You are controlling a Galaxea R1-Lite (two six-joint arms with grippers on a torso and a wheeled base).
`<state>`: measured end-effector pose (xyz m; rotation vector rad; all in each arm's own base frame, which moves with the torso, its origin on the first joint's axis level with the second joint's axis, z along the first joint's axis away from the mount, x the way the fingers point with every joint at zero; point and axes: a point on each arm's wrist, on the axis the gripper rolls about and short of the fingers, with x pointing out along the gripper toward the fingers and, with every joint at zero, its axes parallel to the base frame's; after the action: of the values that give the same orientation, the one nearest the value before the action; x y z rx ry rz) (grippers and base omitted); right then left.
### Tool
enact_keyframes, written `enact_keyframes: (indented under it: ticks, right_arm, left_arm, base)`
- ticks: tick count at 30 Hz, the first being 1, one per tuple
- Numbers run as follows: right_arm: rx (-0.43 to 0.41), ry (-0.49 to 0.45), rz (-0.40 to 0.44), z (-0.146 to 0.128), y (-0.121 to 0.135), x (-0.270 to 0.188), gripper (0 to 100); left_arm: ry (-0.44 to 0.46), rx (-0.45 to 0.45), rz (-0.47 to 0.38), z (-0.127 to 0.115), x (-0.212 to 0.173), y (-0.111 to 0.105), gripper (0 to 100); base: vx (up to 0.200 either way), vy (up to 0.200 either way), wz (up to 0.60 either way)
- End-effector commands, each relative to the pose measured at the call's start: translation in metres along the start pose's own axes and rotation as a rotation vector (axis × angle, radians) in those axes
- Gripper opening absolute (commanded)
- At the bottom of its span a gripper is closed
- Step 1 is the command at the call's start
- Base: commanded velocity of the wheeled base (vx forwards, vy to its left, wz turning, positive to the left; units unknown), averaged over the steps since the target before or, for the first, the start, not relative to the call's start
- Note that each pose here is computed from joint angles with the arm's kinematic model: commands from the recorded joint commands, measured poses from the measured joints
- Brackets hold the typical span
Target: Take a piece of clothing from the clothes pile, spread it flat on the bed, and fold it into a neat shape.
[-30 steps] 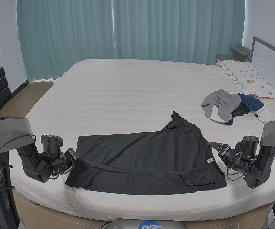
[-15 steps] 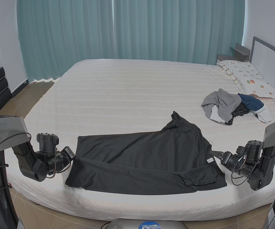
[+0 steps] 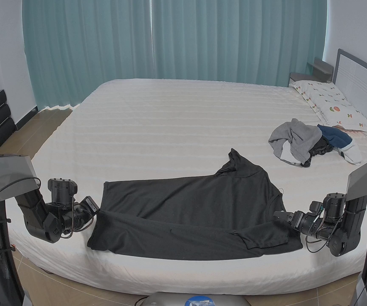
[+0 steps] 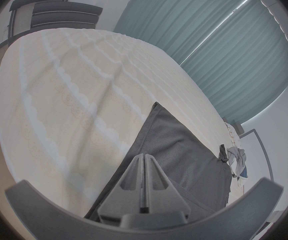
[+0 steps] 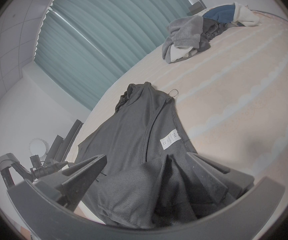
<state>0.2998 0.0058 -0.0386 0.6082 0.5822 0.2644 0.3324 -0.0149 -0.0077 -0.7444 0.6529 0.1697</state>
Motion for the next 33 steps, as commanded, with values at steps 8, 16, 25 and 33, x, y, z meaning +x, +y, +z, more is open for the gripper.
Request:
enact_keyframes:
  ticks: [8, 16, 25, 33]
  right_arm:
    - [-0.004, 0.021, 0.023, -0.005, -0.005, 0.008, 100]
    - [-0.001, 0.034, 0.025, -0.008, -0.006, 0.009, 0]
    - [0.009, 0.015, 0.043, -0.001, -0.007, 0.008, 0]
    - [0.0, -0.023, 0.046, 0.007, -0.006, 0.011, 0]
  left_arm:
    - [0.004, -0.003, 0.004, -0.001, 0.001, 0.002, 0]
    - [0.007, -0.009, 0.011, -0.001, 0.003, 0.004, 0]
    - [0.016, -0.011, 0.022, -0.003, 0.005, 0.008, 0]
    - [0.023, -0.011, 0.028, -0.005, 0.007, 0.01, 0]
  base:
    - [0.0, 0.0, 0.0]
    - [0.0, 0.0, 0.0]
    - [0.0, 0.0, 0.0]
    - [0.0, 0.0, 0.0]
